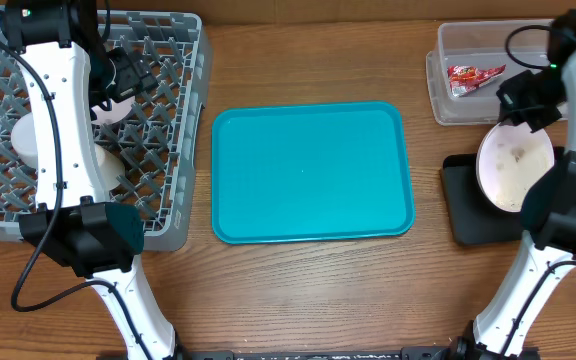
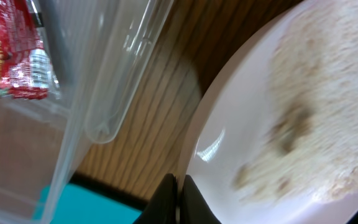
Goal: Sort waste into correct bins and load items into the dishwasher
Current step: 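Tilt the white plate with the right gripper to pour rice onto the black tray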
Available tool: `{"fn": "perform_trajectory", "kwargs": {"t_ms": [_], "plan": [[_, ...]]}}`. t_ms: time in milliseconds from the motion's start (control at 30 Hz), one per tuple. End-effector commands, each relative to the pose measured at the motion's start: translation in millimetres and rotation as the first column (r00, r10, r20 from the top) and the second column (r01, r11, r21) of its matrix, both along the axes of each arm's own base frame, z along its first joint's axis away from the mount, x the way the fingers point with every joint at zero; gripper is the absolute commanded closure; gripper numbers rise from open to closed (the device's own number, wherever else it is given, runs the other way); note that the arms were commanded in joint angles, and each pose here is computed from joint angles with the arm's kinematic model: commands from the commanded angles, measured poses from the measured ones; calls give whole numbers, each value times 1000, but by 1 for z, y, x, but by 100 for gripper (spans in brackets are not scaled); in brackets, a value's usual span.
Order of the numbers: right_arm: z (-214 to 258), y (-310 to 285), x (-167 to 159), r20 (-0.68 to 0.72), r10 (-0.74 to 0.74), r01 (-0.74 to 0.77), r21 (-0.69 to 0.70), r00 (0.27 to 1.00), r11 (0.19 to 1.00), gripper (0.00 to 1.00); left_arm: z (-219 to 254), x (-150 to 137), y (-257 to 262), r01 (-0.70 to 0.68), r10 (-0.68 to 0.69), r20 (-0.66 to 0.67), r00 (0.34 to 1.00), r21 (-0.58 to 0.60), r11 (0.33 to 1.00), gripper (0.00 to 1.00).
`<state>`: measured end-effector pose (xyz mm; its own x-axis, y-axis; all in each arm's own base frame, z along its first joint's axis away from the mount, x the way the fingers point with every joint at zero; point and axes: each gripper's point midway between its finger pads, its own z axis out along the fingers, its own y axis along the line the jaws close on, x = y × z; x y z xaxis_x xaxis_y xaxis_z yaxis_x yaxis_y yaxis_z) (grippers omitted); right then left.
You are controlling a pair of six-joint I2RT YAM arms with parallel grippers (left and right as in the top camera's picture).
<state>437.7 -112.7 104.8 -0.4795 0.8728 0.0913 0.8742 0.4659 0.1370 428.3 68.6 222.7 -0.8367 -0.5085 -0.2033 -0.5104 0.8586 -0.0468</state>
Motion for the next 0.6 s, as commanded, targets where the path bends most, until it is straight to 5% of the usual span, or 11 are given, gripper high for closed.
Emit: {"fn": "perform_trajectory", "kwargs": {"t_ms": [0, 200, 567], "plan": [[42, 6, 9, 171, 24, -50, 146, 985, 988, 96, 14, -2, 2, 5, -6, 35, 999, 20, 1000, 0], [56, -11, -1, 215, -14, -36, 225, 976, 974, 96, 14, -2, 2, 5, -6, 35, 999, 20, 1000, 0], [119, -44, -35, 342, -36, -25, 170, 939, 985, 96, 14, -2, 2, 5, -6, 35, 999, 20, 1000, 0]]}}
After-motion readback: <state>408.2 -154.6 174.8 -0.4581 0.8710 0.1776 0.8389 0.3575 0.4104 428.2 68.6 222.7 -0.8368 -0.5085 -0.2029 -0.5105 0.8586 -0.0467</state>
